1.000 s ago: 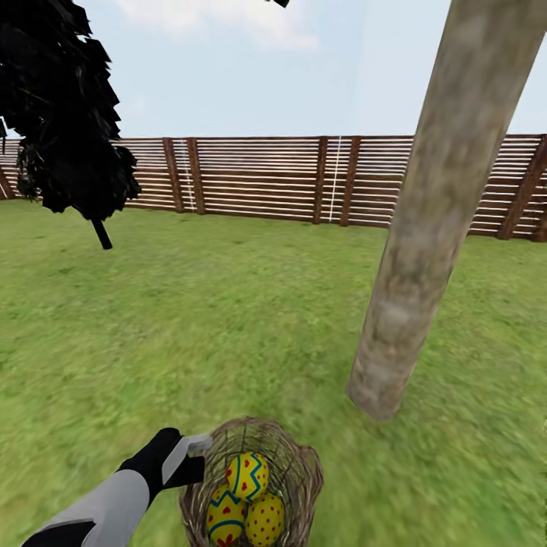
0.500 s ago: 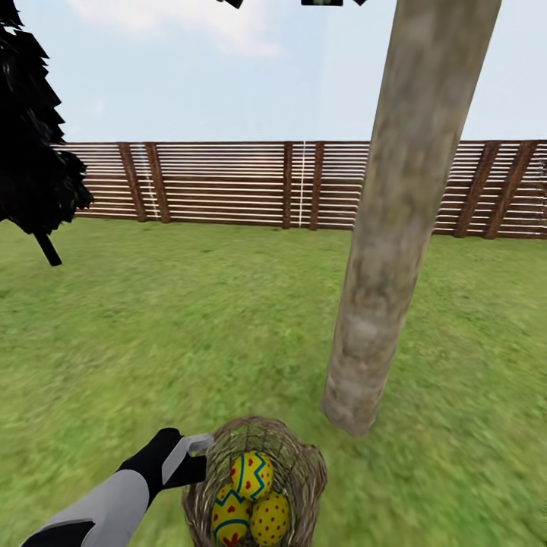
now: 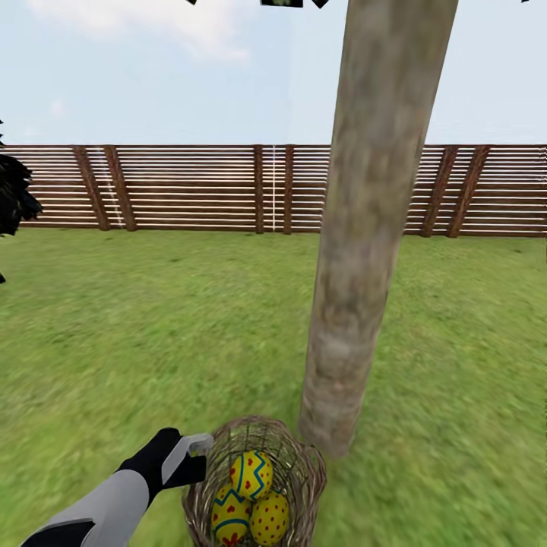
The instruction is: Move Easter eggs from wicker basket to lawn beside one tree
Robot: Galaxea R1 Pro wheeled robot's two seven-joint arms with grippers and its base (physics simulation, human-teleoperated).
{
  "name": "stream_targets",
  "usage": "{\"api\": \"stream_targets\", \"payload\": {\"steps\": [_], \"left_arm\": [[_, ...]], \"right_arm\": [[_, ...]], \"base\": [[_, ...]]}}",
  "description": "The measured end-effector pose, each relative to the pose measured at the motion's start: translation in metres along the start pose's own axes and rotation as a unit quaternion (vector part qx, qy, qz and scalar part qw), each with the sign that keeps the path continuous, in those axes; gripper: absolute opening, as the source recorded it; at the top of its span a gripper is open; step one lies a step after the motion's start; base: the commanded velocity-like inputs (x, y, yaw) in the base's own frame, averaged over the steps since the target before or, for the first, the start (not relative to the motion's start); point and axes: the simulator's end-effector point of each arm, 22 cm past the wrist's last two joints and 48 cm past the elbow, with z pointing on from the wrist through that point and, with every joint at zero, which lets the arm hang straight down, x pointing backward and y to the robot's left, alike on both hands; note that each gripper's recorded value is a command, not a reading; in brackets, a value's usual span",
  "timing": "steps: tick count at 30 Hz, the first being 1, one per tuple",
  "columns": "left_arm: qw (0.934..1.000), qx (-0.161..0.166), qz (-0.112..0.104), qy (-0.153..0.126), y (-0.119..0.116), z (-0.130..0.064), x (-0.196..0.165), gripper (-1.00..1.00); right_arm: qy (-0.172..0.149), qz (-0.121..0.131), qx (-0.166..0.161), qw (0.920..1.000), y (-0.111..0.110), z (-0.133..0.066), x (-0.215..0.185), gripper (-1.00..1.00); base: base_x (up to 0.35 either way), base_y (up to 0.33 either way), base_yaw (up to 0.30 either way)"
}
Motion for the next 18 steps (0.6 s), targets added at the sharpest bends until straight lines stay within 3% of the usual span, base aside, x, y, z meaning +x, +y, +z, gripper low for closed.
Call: {"api": "stream_targets", "payload": {"steps": [6,18], "left_arm": [[1.0,-0.001,0.001,0.0,0.0,0.0,0.0,-1.0],[1.0,-0.001,0.001,0.001,0.002,0.011,0.003,-1.0]], "right_arm": [[0.0,-0.001,0.0,1.0,0.0,0.0,0.0,1.0],[0.001,-0.001,0.0,1.0,-0.001,0.01,0.006,1.0]], "base": [[0.301,-0.085,-0.002],[0.008,-0.002,0.0]]}}
